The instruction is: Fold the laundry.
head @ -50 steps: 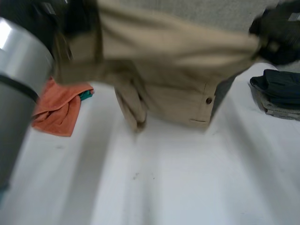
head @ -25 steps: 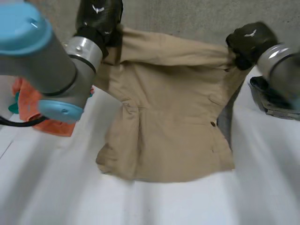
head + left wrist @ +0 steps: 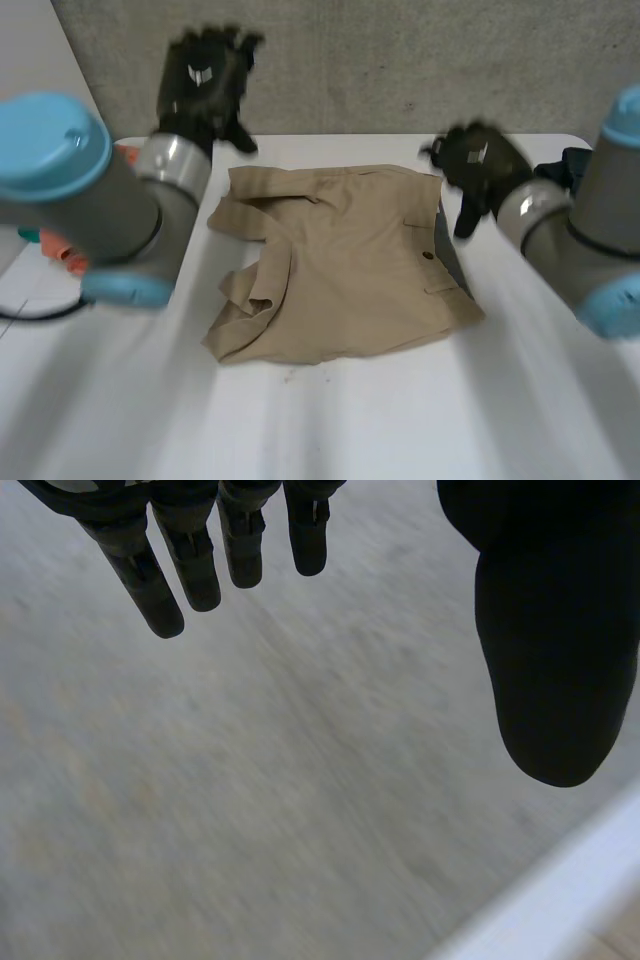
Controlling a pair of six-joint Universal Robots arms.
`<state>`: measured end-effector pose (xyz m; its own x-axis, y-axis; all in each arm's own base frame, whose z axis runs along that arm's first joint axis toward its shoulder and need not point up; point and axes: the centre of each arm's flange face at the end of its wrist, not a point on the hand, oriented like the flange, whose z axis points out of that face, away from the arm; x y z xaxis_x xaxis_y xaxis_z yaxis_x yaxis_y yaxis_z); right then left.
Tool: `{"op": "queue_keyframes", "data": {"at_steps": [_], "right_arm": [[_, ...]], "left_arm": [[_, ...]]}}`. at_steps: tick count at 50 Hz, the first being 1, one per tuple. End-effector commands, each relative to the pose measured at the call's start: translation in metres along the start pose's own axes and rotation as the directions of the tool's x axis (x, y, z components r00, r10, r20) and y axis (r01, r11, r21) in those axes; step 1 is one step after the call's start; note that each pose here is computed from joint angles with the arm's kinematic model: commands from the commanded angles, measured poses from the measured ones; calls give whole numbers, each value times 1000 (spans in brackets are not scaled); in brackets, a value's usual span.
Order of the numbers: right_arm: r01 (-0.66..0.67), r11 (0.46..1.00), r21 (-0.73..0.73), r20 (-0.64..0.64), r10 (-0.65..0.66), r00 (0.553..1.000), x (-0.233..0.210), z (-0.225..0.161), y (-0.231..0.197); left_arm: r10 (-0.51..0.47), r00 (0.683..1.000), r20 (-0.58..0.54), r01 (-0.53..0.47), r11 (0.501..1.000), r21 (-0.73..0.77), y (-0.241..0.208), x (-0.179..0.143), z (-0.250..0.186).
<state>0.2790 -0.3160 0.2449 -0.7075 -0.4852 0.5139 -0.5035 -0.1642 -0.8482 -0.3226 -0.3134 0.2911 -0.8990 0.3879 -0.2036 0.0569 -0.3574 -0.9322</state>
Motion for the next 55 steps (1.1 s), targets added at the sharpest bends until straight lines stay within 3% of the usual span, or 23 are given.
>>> {"op": "queue_keyframes", "data": {"at_steps": [1,6,16,24,38,55], "right_arm": [[-30,986,-166,234,69,970,-41,-56,38],[-24,981,-193,281,78,956,-47,-69,70],[7,993,-121,284,28,958,-53,-63,93],[16,995,-100,269,11,963,-58,-46,111],[28,995,-96,246,-4,969,-56,-35,121],[24,993,-115,219,2,976,-56,-33,121]], "left_arm": [[-28,987,-157,-19,956,-292,28,38,-98],[-65,956,-286,-64,905,-421,38,67,-159],[-89,927,-365,-135,828,-544,47,76,-201],[-73,955,-286,-124,779,-614,74,53,-188],[-11,992,-126,-70,782,-620,104,9,-153],[101,970,-222,-219,758,-614,121,9,-152]]}}
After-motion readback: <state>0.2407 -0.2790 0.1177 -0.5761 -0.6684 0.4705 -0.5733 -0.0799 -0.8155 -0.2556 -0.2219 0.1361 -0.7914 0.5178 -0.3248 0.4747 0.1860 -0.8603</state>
